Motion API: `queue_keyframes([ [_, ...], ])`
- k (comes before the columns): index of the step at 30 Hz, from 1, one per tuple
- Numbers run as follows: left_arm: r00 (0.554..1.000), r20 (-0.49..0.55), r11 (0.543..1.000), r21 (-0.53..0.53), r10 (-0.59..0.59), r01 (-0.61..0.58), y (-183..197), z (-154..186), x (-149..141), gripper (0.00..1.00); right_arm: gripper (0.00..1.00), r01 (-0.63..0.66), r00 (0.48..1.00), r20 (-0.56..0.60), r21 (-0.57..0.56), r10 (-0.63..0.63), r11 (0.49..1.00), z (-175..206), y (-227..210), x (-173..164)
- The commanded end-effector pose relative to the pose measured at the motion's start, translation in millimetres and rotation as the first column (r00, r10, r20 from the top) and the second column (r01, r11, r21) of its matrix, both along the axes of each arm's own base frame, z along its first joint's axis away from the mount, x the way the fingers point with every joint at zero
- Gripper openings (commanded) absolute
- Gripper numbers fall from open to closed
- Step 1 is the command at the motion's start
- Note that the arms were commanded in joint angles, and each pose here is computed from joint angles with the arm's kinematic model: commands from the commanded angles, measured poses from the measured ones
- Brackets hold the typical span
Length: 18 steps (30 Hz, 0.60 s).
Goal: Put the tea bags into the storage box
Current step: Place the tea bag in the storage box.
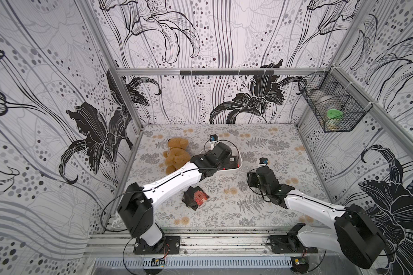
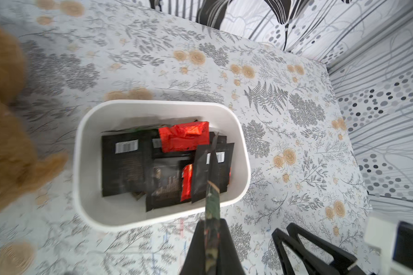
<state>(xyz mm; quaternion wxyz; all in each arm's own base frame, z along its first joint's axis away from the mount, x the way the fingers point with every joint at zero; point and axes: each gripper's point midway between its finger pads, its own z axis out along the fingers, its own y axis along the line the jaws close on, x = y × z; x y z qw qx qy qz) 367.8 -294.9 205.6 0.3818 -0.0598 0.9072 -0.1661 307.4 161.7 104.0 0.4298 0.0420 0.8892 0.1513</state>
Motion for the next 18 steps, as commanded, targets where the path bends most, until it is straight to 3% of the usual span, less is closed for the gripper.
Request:
queue_keyframes([
  [1,0.994,0.01,0.994,0.012,-0.107,0.106,-34,-5,22,0.0,0.46,-0.012,0.999,0.047,0.054,0.009,0.998,12,2,1],
  [5,0.991,-0.029,0.991,0.012,-0.132,0.133,-50,-28,45,0.0,0.46,-0.024,0.998,0.057,0.069,0.02,0.997,15,2,0],
  [13,0.987,-0.106,0.991,-0.06,-0.123,0.117,-33,-69,68,0.0,0.47,-0.08,0.996,0.057,0.088,0.075,0.993,14,13,0],
  [18,0.989,-0.115,0.995,-0.047,-0.097,0.092,-15,-77,68,0.18,0.47,-0.128,0.99,0.066,0.1,0.121,0.987,16,23,0],
])
